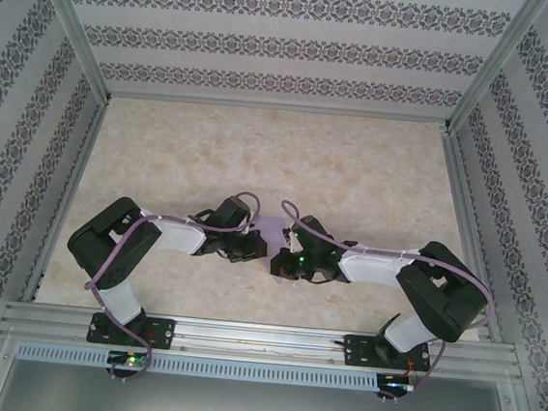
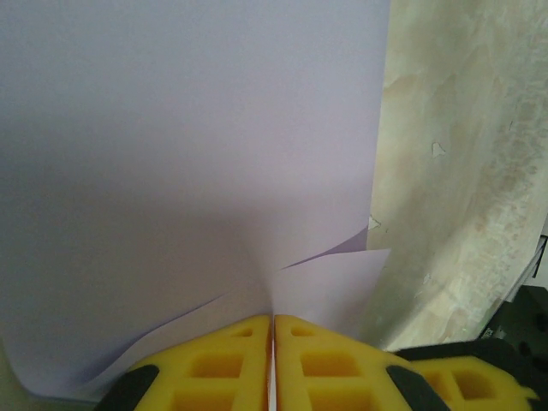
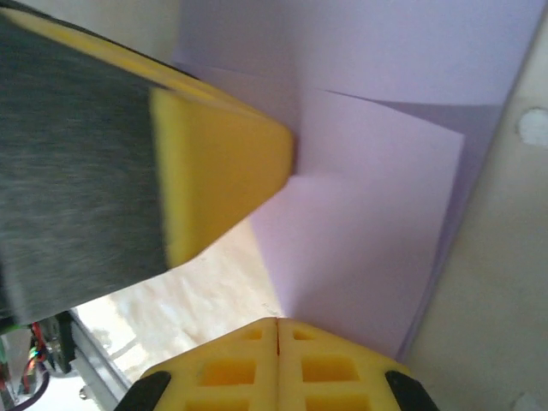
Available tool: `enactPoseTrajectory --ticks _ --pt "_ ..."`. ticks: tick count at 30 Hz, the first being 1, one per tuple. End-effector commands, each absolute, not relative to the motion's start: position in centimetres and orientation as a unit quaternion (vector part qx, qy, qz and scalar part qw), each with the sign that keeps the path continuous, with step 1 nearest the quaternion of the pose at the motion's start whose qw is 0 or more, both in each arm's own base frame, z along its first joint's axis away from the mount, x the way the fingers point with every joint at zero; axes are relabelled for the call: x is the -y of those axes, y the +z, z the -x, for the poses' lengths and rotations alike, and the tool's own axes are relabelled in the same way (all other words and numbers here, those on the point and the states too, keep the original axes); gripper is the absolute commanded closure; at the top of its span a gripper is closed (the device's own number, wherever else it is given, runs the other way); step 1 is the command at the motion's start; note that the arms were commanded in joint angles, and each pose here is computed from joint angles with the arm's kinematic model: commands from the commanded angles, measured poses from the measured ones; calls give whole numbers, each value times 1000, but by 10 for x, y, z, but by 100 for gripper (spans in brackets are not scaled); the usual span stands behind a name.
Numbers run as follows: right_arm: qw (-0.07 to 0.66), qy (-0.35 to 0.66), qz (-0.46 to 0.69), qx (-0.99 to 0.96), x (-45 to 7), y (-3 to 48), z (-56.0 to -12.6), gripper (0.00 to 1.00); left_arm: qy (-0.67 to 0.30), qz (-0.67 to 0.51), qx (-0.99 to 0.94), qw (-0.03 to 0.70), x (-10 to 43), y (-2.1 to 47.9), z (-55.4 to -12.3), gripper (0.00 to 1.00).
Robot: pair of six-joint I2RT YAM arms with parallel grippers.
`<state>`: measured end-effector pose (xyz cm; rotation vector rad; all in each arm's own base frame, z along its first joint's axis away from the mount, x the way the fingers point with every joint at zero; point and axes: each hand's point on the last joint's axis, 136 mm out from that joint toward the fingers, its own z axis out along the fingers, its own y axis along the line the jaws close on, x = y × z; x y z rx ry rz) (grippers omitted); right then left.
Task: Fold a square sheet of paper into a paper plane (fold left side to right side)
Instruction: Third fold the triangle at the center of the table.
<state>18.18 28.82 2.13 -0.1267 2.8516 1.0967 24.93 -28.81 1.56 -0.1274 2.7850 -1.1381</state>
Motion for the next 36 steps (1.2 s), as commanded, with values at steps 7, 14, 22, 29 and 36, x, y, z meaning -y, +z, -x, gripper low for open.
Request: enactPoseTrajectory --ticks 7,14,22,29,36 --pt "15 305 22 -952 -267 -13 -170 100 -309 51 -948 56 275 -13 -239 88" --pt "4 280 21 -960 -246 -30 -164 100 -333 28 -937 98 281 22 -250 84" --pt "7 253 22 -967 -231 -39 -164 100 -369 7 -922 120 284 46 -245 84" --pt "8 236 16 -972 -227 -44 -165 100 -398 -4 -912 103 305 40 -233 86" --pt "5 231 15 -973 -226 -45 -165 100 -392 0 -915 101 304 29 -232 86"
